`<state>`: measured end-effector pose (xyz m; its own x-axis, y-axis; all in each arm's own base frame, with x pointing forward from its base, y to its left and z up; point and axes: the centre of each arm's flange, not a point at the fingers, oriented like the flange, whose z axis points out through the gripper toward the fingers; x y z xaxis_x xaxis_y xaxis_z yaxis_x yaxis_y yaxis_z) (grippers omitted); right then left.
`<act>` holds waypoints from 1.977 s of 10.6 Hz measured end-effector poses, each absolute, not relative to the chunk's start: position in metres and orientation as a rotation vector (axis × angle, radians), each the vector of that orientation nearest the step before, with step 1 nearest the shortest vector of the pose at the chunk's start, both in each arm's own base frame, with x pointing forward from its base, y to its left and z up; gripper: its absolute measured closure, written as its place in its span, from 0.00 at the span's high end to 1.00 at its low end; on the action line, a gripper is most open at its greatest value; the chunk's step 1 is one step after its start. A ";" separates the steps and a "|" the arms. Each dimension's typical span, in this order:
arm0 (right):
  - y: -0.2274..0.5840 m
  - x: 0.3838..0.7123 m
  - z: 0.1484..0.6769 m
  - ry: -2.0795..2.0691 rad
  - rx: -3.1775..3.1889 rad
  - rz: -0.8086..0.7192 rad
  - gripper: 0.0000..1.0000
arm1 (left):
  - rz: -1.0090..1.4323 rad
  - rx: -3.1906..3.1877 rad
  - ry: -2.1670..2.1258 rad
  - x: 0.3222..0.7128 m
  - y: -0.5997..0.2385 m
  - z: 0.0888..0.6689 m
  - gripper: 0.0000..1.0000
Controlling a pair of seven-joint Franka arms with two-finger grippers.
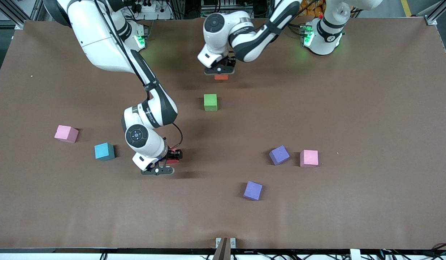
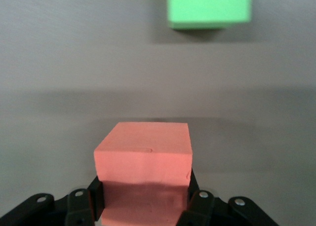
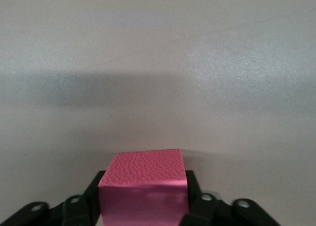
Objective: Arrange blocks into number 1
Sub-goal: 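Lower the orange cube next to the green cube with the left gripper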
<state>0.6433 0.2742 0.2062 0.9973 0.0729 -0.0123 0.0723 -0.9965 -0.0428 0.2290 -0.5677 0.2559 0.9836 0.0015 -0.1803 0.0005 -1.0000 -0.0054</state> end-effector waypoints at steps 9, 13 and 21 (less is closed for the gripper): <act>0.209 0.672 0.312 -0.121 -3.096 0.047 0.62 | 0.324 -3.093 -0.049 0.294 -0.598 0.218 0.63; 0.173 0.679 0.354 -0.058 -3.086 -0.005 0.62 | 0.317 -3.081 -0.053 0.301 -0.593 0.212 0.63; 0.171 0.670 0.368 -0.077 -3.087 0.064 0.62 | 0.309 -3.088 -0.091 0.321 -0.597 0.201 0.63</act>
